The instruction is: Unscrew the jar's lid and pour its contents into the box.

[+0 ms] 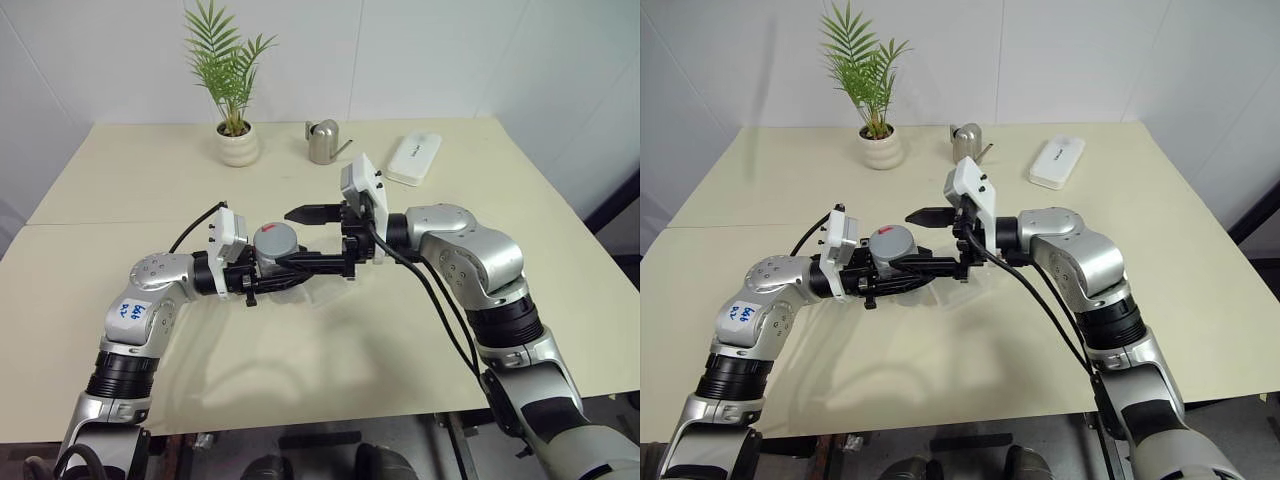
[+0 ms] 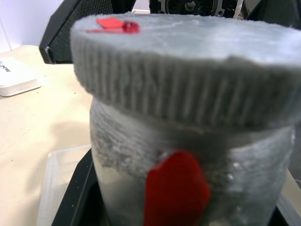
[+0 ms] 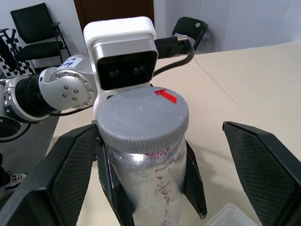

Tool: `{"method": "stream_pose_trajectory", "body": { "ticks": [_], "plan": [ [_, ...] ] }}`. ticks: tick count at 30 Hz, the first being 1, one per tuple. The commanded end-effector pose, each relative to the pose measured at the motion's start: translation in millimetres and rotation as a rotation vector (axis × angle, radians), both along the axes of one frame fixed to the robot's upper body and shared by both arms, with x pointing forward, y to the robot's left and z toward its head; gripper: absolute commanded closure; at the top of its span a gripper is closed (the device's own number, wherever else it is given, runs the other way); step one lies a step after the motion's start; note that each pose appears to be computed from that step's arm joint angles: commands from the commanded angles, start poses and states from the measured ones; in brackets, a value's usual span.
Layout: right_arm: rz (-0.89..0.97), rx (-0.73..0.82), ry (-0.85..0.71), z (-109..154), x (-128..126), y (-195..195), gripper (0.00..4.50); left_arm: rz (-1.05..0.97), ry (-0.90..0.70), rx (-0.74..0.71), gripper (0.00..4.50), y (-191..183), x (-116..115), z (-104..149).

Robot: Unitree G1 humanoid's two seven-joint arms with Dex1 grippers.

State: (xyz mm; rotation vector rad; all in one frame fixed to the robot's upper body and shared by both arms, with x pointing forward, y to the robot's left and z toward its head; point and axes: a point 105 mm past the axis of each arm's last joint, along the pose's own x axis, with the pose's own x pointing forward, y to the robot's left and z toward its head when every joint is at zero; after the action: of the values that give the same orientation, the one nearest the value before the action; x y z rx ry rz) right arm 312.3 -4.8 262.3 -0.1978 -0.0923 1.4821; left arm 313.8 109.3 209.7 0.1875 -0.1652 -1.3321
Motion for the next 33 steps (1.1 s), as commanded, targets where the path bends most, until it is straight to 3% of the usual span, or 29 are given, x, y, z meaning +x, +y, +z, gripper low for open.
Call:
{"method": "stream_pose_trajectory", "body": {
  "ticks": [1,17,25,30,33],
  "plan": [
    [-0.029,0.048,-0.045,14.4,2.1,-11.0,0.07,-0.014,-0.046,-0.007,2.56,0.1,-4.7,10.3],
    [-0.084,0.052,-0.040,14.8,12.1,-26.0,0.07,-0.011,-0.045,-0.007,2.56,0.8,-4.8,10.2],
    [0.018,0.064,-0.048,20.3,-2.4,-34.1,0.07,-0.007,-0.046,-0.002,2.56,2.8,-5.1,9.8],
    [0.036,0.093,-0.068,32.2,-5.0,-20.8,0.07,-0.008,-0.044,-0.002,2.56,3.0,-5.0,9.6],
    [0.046,0.059,-0.063,26.0,-7.4,-3.1,0.07,-0.012,-0.043,-0.003,2.56,1.1,-5.0,9.5]
  ]
}}
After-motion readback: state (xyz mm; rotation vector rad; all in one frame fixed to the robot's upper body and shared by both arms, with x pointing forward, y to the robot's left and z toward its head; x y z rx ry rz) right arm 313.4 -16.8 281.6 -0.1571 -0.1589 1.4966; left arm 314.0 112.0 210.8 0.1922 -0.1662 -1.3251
